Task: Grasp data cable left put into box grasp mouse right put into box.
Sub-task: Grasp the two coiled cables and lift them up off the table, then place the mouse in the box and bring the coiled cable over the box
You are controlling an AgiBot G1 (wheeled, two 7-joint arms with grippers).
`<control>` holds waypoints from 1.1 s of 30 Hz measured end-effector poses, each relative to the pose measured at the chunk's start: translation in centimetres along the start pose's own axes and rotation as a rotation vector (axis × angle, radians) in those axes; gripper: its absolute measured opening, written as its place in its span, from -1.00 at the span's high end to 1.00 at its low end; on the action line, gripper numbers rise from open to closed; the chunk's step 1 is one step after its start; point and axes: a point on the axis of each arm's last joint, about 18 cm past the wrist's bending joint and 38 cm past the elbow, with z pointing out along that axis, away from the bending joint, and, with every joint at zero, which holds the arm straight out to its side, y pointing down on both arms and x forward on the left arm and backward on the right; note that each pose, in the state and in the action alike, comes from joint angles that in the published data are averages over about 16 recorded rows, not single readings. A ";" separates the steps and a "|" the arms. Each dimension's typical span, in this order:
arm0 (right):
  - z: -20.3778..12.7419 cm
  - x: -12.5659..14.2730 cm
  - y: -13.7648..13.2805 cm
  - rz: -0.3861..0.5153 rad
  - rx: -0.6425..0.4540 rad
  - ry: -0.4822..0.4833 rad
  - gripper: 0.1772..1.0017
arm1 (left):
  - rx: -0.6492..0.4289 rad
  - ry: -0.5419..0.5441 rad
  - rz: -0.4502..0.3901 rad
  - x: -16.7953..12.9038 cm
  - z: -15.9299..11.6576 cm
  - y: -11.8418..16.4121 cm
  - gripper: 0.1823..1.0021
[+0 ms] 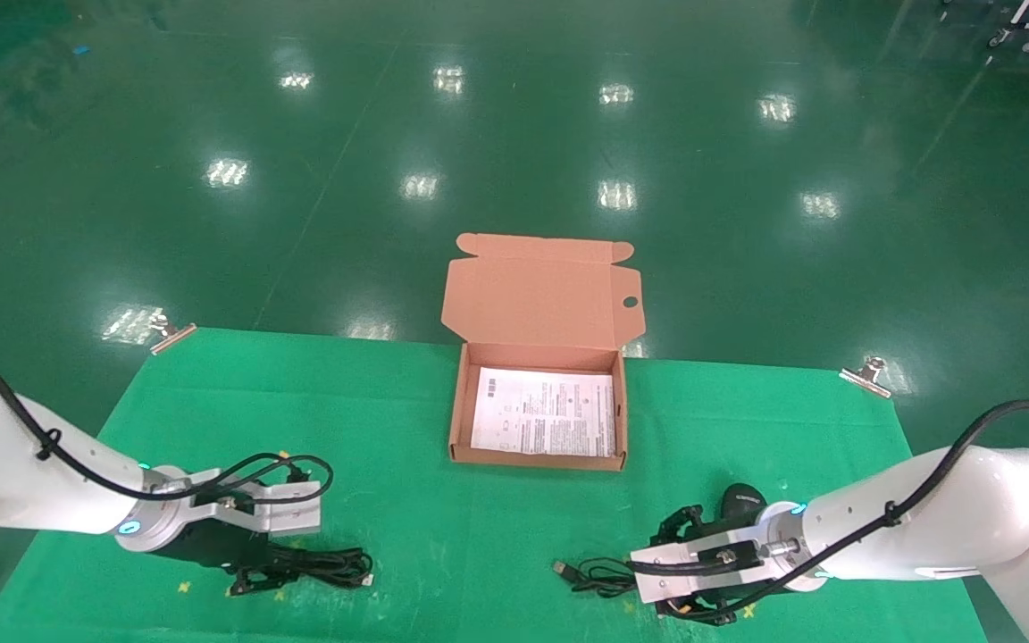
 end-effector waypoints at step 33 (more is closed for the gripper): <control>-7.7 3.8 3.8 0.146 -0.015 0.185 0.92 | 0.067 -0.123 0.072 -3.5 -5.8 -0.6 0.84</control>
